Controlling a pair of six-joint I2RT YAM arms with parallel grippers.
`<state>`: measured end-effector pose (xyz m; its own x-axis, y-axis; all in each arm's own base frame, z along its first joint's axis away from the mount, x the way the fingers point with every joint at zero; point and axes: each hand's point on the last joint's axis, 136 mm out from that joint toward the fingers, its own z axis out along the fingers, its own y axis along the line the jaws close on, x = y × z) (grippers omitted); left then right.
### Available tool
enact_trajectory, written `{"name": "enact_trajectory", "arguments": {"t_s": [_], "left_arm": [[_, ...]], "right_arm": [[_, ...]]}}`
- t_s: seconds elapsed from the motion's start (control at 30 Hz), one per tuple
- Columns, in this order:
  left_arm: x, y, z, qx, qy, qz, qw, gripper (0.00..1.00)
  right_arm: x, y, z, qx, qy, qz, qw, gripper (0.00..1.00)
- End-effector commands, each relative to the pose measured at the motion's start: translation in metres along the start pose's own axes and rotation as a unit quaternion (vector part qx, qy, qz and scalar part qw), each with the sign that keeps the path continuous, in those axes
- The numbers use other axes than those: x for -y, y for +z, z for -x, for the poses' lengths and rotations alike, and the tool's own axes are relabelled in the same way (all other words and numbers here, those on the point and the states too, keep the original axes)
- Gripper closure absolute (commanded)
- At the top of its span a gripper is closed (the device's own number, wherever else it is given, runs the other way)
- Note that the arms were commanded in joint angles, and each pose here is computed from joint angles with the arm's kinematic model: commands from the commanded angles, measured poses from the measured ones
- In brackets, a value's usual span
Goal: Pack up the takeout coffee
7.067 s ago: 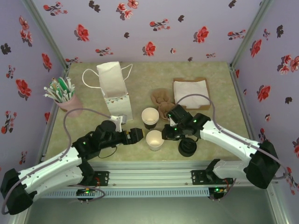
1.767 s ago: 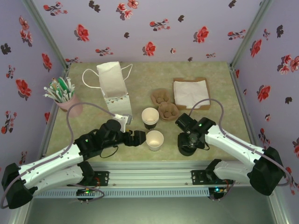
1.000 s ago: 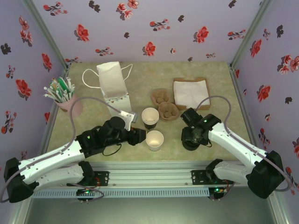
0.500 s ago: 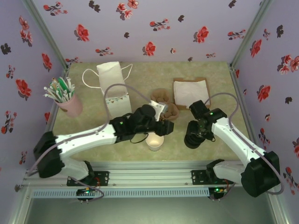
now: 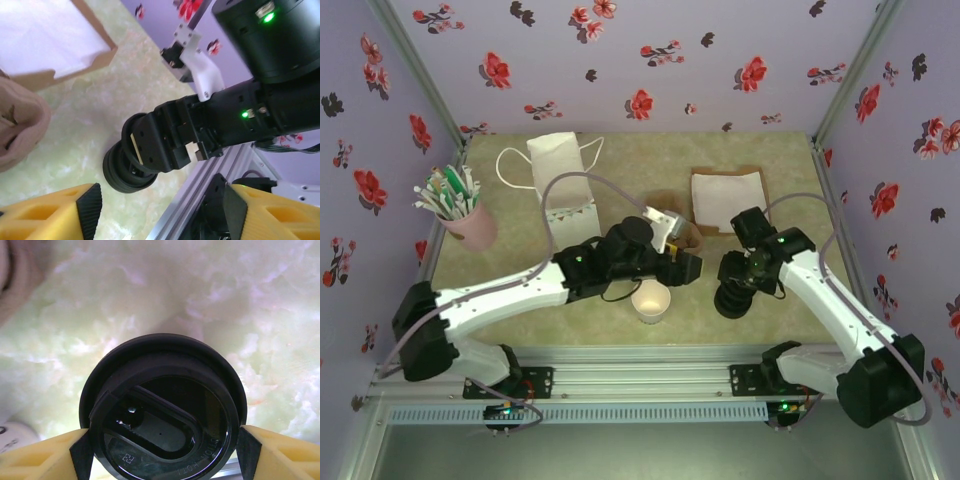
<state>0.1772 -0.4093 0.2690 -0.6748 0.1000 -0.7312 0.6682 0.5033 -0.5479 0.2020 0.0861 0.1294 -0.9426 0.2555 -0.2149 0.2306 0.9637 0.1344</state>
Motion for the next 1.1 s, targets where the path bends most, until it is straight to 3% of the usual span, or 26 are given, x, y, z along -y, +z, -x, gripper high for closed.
{"name": "enact_trajectory", "arguments": {"t_s": [0.0,0.1,0.43,0.73,1.07], "left_arm": [[0.002,-0.026,0.013,0.028,0.024,0.015,0.999,0.23],[-0.006,-0.042,0.009,0.029,0.03,0.032,0.999,0.01],[-0.048,-0.1,-0.033,0.016,-0.005,0.095,0.995,0.01],[-0.111,-0.116,-0.093,-0.042,-0.064,0.178,0.981,0.01],[-0.146,-0.125,-0.106,-0.02,-0.151,0.165,0.974,0.01]], "right_arm": [[-0.019,-0.018,-0.004,0.002,-0.026,0.033,0.999,0.25],[-0.037,-0.028,-0.007,0.007,-0.053,0.047,0.997,0.26],[-0.102,-0.046,-0.026,0.002,-0.148,0.09,0.985,0.26],[-0.149,-0.039,-0.048,-0.02,-0.222,0.082,0.971,0.25],[-0.172,-0.03,-0.07,-0.039,-0.269,0.053,0.961,0.25]]}}
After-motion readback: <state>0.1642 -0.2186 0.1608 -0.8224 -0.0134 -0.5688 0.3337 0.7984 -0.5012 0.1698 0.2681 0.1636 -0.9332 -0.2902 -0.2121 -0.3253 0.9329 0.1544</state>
